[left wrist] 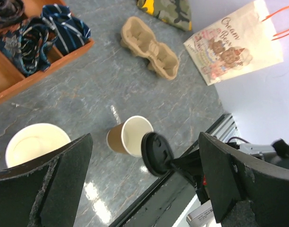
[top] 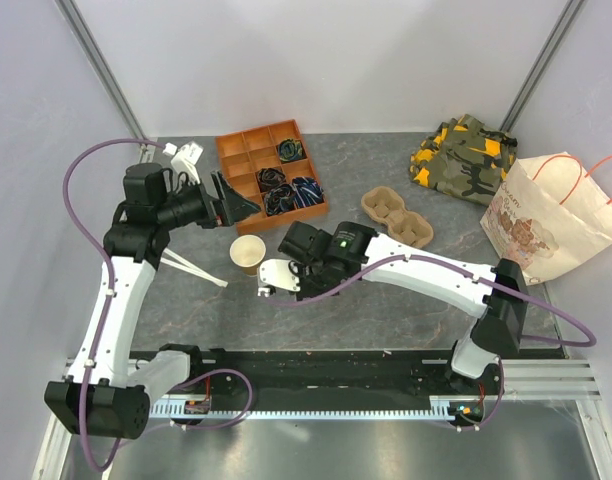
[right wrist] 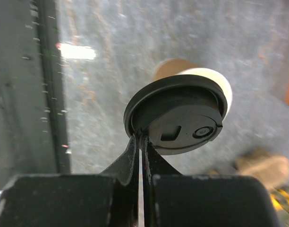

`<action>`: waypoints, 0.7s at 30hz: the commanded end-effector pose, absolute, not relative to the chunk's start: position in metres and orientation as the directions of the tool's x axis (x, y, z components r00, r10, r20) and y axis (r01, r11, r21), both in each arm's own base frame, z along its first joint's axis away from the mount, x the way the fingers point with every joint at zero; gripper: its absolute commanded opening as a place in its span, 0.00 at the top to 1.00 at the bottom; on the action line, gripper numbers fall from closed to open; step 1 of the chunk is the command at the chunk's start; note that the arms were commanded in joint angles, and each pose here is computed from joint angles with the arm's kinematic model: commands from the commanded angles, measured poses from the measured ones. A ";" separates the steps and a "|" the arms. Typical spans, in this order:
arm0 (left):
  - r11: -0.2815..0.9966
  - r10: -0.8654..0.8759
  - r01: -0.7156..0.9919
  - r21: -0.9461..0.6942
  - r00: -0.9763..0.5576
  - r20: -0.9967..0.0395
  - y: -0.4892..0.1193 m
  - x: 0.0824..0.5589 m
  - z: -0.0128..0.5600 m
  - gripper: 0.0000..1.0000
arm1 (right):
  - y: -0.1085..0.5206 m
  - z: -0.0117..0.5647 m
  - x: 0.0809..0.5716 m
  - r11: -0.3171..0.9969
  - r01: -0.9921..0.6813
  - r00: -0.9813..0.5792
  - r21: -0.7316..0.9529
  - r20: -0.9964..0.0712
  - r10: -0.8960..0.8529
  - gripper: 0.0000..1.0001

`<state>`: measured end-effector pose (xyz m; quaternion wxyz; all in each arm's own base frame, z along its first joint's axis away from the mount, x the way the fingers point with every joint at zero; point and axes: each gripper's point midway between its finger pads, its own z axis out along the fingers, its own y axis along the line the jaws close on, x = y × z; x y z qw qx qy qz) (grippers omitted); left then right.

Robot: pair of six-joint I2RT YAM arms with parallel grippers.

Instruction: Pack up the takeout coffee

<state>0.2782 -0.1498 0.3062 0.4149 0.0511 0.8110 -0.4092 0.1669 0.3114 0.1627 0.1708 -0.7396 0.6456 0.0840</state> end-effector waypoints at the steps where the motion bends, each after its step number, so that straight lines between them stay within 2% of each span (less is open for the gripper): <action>1: 0.685 -0.197 0.438 -0.583 -0.659 -0.726 -0.145 0.275 0.296 0.00 | 0.306 0.184 0.193 -0.124 -0.934 0.207 -0.335 -0.221 -0.953 1.00; 8: 0.671 -0.235 0.407 -0.620 -0.676 -0.698 -0.144 0.281 0.291 0.00 | 0.305 0.171 0.199 -0.165 -0.928 0.215 -0.333 -0.117 -0.970 1.00; 21: 0.637 -0.269 0.409 -0.654 -0.677 -0.685 -0.142 0.283 0.301 0.00 | 0.309 0.155 0.203 -0.197 -0.927 0.234 -0.320 -0.080 -0.969 1.00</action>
